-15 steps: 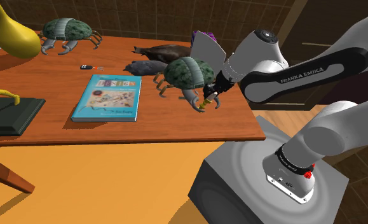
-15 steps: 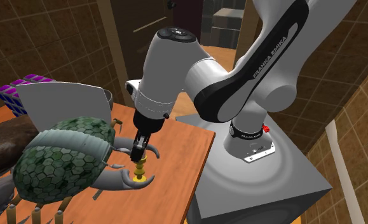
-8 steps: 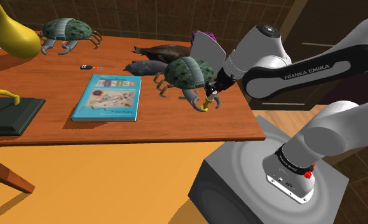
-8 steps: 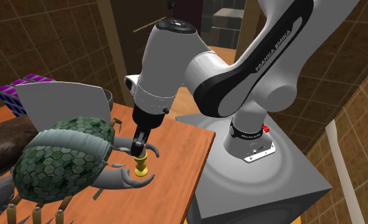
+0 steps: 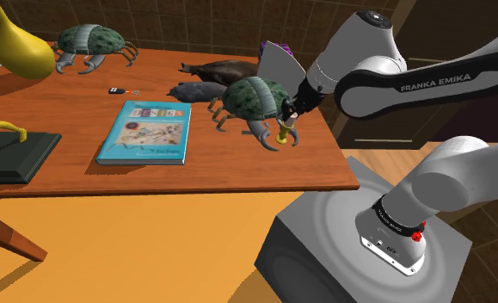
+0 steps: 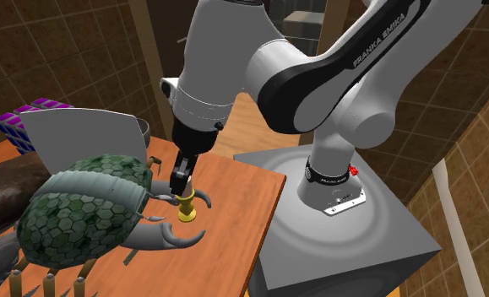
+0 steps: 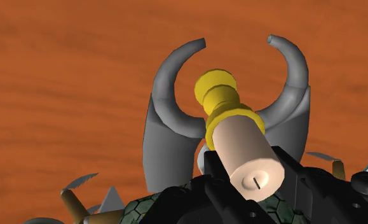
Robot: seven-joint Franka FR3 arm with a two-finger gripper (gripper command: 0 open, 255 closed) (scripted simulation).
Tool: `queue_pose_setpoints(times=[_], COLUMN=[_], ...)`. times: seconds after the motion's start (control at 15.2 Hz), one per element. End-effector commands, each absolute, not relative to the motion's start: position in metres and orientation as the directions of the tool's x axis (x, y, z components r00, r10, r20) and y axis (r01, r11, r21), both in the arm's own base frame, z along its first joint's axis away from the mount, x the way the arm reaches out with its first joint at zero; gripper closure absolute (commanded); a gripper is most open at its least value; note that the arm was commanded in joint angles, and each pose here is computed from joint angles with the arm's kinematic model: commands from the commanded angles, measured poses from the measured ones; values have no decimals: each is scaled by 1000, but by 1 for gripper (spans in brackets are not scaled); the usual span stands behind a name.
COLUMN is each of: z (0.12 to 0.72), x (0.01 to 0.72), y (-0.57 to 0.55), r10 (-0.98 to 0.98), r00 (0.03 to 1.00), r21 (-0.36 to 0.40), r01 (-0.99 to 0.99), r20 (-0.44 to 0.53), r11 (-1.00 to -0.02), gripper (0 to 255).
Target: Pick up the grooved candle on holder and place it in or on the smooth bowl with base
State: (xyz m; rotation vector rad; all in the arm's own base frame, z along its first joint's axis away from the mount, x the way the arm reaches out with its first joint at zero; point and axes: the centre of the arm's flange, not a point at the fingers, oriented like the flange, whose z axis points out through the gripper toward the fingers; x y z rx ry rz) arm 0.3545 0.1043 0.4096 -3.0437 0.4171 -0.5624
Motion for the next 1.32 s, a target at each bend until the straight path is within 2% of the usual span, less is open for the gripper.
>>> queue_pose_setpoints(times=[0.0,1.25], z=[419,520], x=[354,354], y=[105,105], r10=[-264,-264], r00=[900,900], r21=[-66,-66], r01=[-257,-257], r20=[348,348], r11=[-964,-964], gripper=[255,255])
